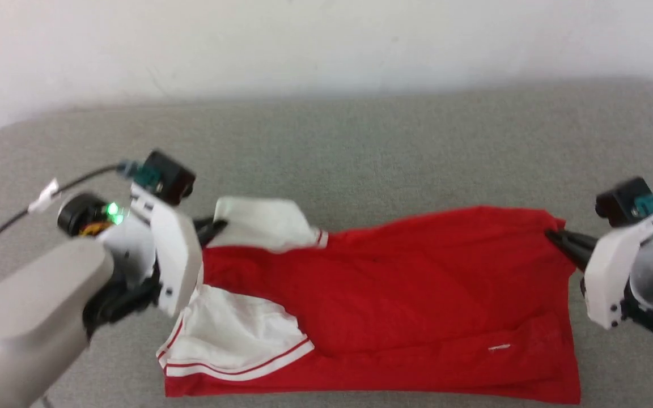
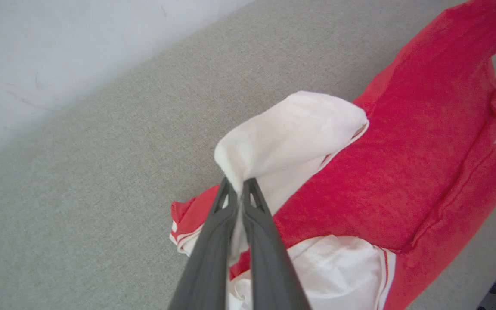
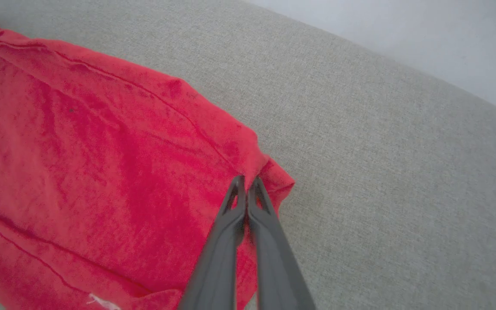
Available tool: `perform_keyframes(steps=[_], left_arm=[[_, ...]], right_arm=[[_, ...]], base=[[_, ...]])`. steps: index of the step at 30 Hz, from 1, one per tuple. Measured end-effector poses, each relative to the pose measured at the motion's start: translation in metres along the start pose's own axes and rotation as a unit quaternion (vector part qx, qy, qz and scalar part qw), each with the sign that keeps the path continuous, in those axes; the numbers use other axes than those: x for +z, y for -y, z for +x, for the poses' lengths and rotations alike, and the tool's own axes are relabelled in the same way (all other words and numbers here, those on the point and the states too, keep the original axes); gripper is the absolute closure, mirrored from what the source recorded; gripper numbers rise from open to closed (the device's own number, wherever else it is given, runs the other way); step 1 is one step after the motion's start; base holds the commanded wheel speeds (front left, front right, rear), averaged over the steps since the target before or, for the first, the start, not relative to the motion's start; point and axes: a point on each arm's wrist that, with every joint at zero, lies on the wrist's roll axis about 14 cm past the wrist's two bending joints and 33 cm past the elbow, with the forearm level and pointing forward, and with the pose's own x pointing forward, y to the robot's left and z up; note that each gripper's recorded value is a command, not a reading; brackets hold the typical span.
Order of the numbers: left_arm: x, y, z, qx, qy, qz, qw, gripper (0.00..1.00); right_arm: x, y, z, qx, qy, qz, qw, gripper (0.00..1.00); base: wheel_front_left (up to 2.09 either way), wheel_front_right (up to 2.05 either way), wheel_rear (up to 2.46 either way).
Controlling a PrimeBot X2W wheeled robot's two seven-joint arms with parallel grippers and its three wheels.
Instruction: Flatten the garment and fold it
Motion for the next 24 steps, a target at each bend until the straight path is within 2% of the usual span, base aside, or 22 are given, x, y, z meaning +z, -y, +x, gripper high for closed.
perform_keyframes(steps=[8, 13, 18, 19, 20, 21, 24], left_arm=[[-0.070, 0.030, -0.035, 0.008, -0.036, -0.069, 0.997, 1.00], [-0.111, 0.046, -0.033, 0.007, -0.065, -0.118, 0.991, 1.00], [-0.129, 0.050, -0.021, 0.016, -0.071, -0.135, 0.988, 1.00], [-0.130, 0.049, -0.020, 0.018, -0.071, -0.138, 0.988, 0.75], [-0.130, 0.047, -0.018, 0.022, -0.067, -0.139, 0.988, 0.00], [-0.126, 0.043, -0.017, 0.030, -0.052, -0.139, 0.989, 0.00], [-0.109, 0.028, -0.019, 0.058, -0.003, -0.127, 0.990, 0.00]], right_arm=[[-0.031, -0.020, -0.022, 0.013, 0.003, 0.027, 1.000, 1.00], [-0.069, -0.032, -0.029, 0.020, -0.039, 0.052, 0.998, 1.00], [-0.097, -0.039, -0.029, 0.019, -0.083, 0.061, 0.995, 1.00], [-0.099, -0.039, -0.029, 0.019, -0.085, 0.058, 0.995, 1.00], [-0.097, -0.039, -0.028, 0.018, -0.082, 0.060, 0.995, 0.34], [-0.095, -0.040, -0.027, 0.017, -0.077, 0.064, 0.995, 0.00], [-0.083, -0.036, -0.028, 0.012, -0.058, 0.065, 0.996, 0.00]], base=[[0.00, 0.00, 0.00], [0.00, 0.00, 0.00], [0.00, 0.00, 0.00], [0.00, 0.00, 0.00], [0.00, 0.00, 0.00], [0.00, 0.00, 0.00], [0.00, 0.00, 0.00]])
